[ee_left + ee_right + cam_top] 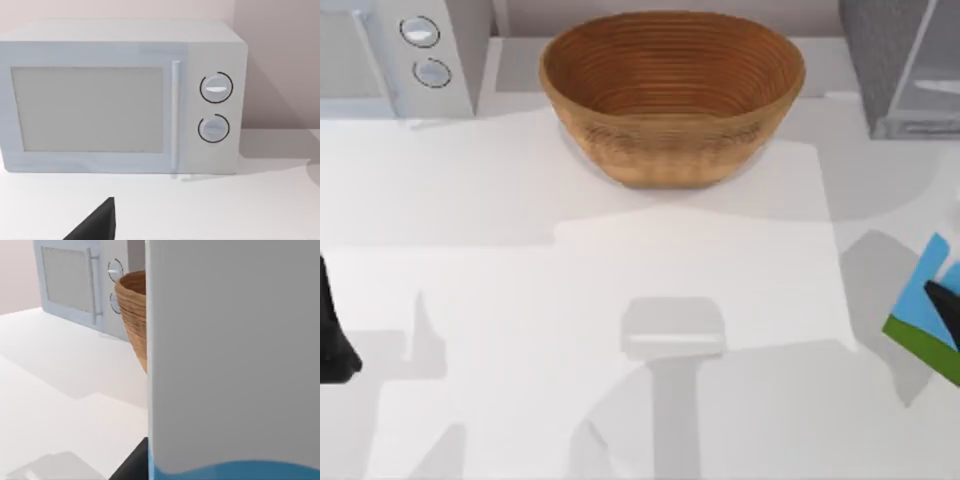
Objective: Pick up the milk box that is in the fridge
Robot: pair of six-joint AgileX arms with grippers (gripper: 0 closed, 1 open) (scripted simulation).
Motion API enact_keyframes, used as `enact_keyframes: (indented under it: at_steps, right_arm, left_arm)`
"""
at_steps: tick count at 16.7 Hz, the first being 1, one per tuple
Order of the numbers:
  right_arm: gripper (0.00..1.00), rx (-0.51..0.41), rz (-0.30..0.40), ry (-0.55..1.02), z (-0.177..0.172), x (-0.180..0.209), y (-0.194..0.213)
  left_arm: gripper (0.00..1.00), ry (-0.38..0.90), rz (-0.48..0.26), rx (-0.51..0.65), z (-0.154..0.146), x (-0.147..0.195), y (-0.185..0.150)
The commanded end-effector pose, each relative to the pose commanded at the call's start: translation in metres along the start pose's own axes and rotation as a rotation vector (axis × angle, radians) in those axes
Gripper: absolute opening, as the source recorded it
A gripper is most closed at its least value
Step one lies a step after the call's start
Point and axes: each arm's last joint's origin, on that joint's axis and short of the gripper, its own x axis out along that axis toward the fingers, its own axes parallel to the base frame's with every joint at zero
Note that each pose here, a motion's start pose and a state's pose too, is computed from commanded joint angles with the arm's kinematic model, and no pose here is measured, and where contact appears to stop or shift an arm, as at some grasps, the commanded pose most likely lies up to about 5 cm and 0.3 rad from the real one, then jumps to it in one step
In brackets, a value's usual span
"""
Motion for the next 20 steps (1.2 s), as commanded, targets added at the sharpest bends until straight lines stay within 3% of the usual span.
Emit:
enact_keyframes:
  at_steps: [11,16,20]
  right_arm:
    - [0.00,-0.003,-0.003,0.000,-0.033,0.049,-0.002]
    - [0.00,-0.006,-0.003,-0.003,-0.035,0.052,-0.001]
    - [0.30,-0.006,-0.003,-0.003,-0.035,0.052,-0.001]
  left_arm:
    - [1.00,0.000,0.000,0.000,0.000,0.000,0.000]
    - [1.00,0.000,0.000,0.000,0.000,0.000,0.000]
    - [1.00,0.000,0.000,0.000,0.000,0.000,0.000]
